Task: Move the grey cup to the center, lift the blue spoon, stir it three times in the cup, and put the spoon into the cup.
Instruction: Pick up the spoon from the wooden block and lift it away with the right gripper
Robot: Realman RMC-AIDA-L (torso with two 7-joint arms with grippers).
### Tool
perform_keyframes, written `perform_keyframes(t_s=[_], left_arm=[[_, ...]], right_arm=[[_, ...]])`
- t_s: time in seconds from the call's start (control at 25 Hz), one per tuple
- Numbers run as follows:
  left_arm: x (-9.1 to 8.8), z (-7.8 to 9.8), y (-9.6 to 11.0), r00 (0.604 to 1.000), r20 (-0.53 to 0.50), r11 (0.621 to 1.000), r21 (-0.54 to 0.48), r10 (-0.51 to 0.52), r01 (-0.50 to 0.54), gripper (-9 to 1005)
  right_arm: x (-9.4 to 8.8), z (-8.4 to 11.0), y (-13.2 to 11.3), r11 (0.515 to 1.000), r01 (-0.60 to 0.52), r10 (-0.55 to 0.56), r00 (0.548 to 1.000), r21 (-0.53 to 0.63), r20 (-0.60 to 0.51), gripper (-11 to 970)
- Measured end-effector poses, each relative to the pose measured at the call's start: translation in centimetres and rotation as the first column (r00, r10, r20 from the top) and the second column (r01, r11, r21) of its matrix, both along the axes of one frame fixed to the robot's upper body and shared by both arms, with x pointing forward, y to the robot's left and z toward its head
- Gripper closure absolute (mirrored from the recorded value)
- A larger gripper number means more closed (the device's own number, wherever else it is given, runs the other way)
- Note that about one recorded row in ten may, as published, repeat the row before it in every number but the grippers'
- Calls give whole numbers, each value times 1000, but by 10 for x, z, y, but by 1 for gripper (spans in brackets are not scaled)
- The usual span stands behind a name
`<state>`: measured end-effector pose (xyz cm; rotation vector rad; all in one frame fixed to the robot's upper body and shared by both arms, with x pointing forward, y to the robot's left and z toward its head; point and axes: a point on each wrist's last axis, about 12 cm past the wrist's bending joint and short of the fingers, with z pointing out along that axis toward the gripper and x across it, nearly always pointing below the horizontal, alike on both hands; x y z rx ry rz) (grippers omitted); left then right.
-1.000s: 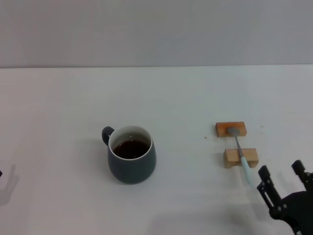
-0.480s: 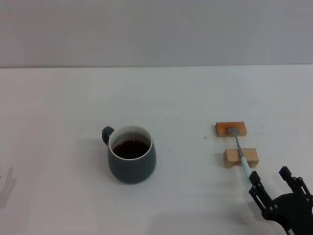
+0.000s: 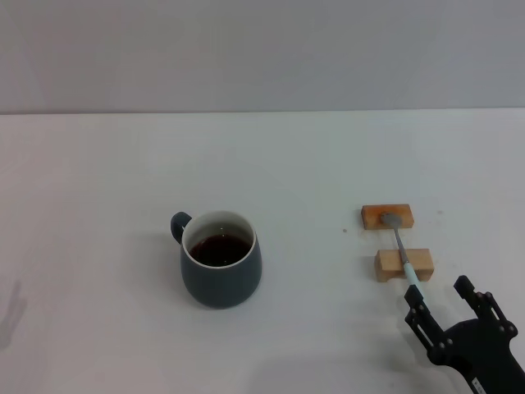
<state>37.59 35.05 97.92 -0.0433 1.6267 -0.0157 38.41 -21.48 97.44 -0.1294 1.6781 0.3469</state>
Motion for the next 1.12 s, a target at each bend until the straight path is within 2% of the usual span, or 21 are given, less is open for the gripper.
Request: perform_keyframes(t_s=[0.48,1.12], left_arm=[[1,0,0,1000,-1,1000,0,-2,2,131],[3,0,-1,1000,1,1000,-3,-1,1,131]], right_arm=[[9,-2,5,999,-37,36,999,-13,-23,193],[12,-4,1,999,-30,29,999,-28,-32,196]])
